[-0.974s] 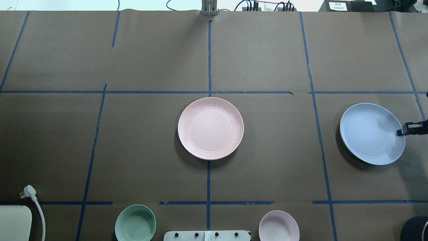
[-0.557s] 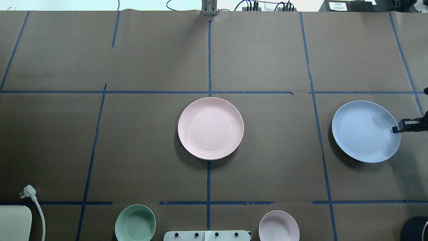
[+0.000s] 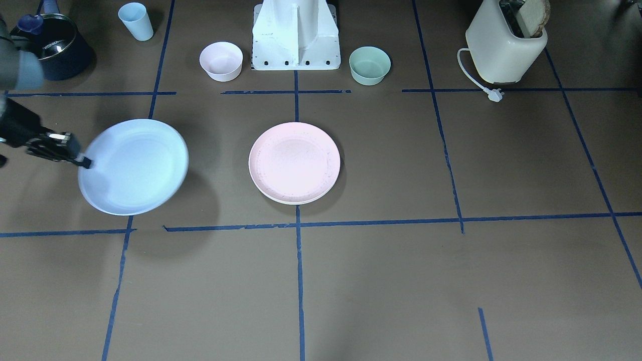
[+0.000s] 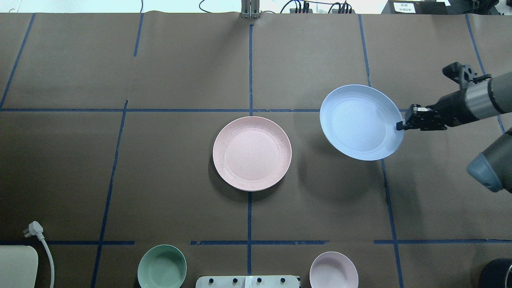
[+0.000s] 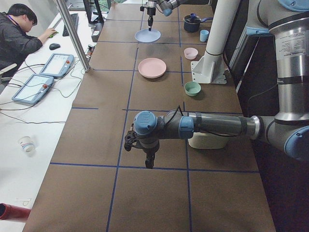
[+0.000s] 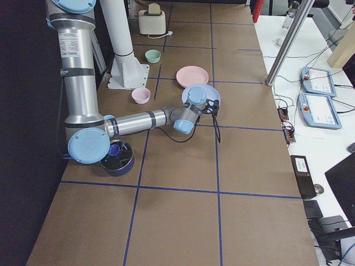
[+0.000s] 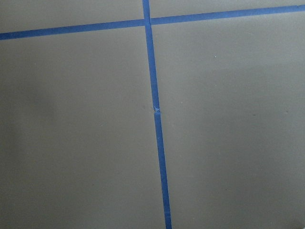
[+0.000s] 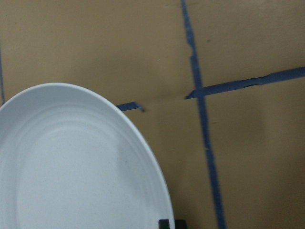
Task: Stack three plates with pink and blue
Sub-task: 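Lift the light blue plate with the right gripper and carry it over the pink plate, then lower the light blue plate onto the pink plate and open the right gripper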
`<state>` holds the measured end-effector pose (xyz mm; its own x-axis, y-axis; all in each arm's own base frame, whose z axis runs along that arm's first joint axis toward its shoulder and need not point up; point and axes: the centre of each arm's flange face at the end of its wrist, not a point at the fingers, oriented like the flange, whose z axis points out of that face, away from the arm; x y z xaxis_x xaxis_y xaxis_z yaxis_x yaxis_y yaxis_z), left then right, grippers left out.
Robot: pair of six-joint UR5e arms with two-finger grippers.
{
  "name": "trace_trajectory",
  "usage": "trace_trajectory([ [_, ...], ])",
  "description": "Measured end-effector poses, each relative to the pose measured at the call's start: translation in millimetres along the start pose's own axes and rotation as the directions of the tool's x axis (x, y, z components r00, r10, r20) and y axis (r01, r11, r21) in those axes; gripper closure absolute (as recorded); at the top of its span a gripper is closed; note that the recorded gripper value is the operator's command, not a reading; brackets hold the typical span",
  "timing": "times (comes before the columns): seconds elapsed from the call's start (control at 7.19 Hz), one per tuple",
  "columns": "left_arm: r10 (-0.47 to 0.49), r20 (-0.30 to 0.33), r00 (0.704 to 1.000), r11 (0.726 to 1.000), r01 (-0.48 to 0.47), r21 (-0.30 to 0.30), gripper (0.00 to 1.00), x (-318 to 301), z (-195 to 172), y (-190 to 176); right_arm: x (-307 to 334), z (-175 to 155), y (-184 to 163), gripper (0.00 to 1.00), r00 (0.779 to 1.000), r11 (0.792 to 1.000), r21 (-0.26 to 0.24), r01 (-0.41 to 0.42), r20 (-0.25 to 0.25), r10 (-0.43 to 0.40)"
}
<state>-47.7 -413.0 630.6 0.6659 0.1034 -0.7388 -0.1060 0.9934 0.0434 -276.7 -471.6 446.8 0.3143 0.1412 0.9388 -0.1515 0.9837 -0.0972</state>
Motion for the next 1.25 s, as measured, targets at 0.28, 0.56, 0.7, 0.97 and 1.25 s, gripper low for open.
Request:
trace_trajectory([
  [0.28, 0.002, -0.001, 1.0, 1.0, -0.002, 0.003, 0.0, 2, -2, 0, -115, 61, 45, 1.0, 0.998, 0.999, 0.021, -0.035, -0.057, 0.036],
  [0.56, 0.0, -0.001, 1.0, 1.0, 0.0, 0.003, 0.0, 2, -1, 0, -210, 118, 112, 1.0, 0.991, 0.998, 0.051, -0.04, -0.128, 0.046],
  [0.7, -0.001, -0.002, 1.0, 1.0, 0.001, 0.002, 0.0, 2, -1, 0, -231, 136, 132, 1.0, 0.989, 0.997, 0.064, -0.039, -0.137, 0.047],
  [0.97, -0.002, -0.015, 1.0, 1.0, 0.002, 0.004, 0.0, 3, -1, 0, -241, 151, 142, 1.0, 0.987, 0.996, 0.076, -0.04, -0.15, 0.051],
  [1.25, -0.003, -0.02, 1.0, 1.0, 0.003, 0.004, 0.0, 3, -1, 0, -234, 150, 133, 1.0, 0.986, 0.995, 0.093, -0.039, -0.161, 0.054],
])
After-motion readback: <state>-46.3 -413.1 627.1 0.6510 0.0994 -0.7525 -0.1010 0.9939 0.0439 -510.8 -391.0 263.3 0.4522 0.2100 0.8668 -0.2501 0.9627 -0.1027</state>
